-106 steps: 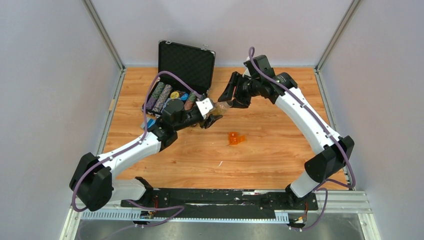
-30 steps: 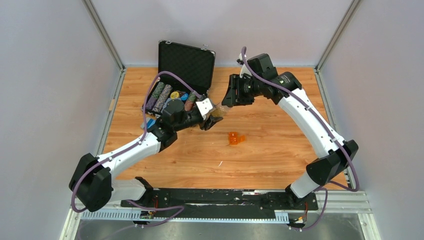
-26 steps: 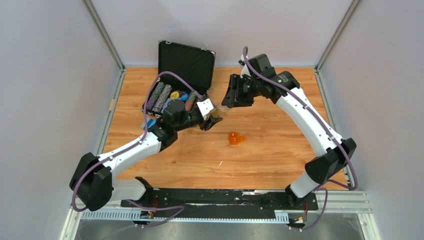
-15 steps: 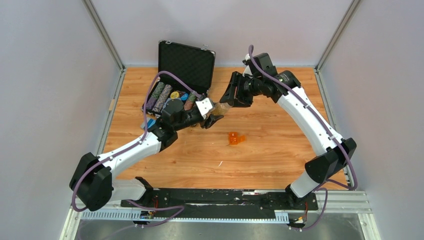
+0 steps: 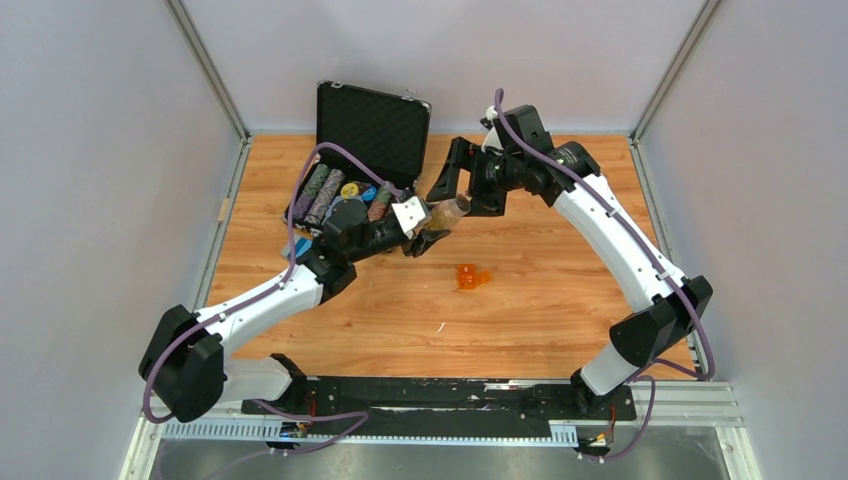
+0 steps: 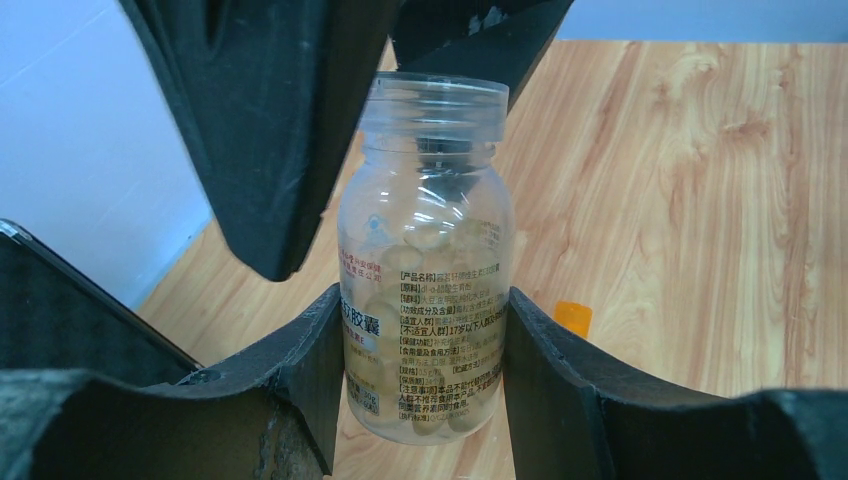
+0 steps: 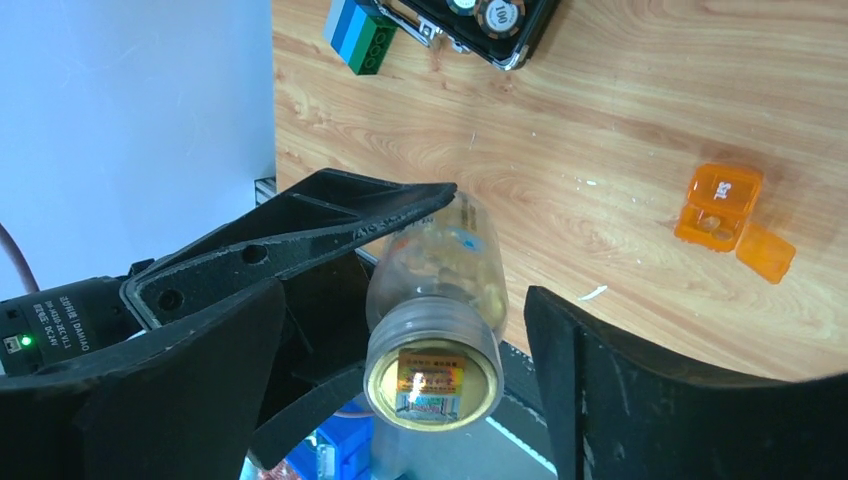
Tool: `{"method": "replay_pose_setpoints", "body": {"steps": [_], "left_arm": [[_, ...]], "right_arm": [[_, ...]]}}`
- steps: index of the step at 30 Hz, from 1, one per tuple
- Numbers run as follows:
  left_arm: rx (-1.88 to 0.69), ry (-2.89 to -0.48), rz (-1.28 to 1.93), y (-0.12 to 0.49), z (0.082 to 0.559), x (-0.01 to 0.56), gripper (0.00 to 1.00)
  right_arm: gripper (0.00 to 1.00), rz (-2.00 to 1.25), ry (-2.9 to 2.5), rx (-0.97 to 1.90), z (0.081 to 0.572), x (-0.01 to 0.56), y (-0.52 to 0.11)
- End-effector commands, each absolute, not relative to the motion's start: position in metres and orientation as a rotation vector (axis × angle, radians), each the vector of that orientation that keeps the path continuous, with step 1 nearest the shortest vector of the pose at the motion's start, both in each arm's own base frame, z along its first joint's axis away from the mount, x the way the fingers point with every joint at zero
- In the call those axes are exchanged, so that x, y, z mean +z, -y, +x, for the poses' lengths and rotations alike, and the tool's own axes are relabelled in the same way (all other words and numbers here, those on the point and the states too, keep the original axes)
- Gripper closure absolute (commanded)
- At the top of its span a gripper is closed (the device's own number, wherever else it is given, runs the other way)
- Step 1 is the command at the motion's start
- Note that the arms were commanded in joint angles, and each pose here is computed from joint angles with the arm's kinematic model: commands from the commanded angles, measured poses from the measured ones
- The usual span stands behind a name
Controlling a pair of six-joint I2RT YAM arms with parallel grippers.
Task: Sort the pills into containers
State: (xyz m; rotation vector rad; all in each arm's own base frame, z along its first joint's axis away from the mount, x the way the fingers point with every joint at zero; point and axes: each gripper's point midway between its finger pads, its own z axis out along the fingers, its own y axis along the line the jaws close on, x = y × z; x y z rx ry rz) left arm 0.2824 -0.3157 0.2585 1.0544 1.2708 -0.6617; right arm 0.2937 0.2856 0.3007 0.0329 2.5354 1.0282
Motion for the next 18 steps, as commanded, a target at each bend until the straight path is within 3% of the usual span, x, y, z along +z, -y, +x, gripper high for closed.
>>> {"method": "replay_pose_setpoints", "body": {"steps": [1, 9, 18], "left_arm": [[-0.668, -1.16, 1.028, 0.318, 0.279, 0.293, 1.0], [-0.731, -1.142, 1.008, 0.321, 0.27, 0.305, 1.0], [-0.91, -1.137, 1.063, 0.327, 0.251, 0.314, 1.0]], "right_arm": [[0.03, -0.08, -2.345, 1.043, 0.301, 0.343, -0.282], [0.0, -0.358, -2.192, 1.009, 0.296, 0.361, -0.253], [0.0, -0.816, -1.947, 1.028, 0.247, 0.375, -0.244]]}}
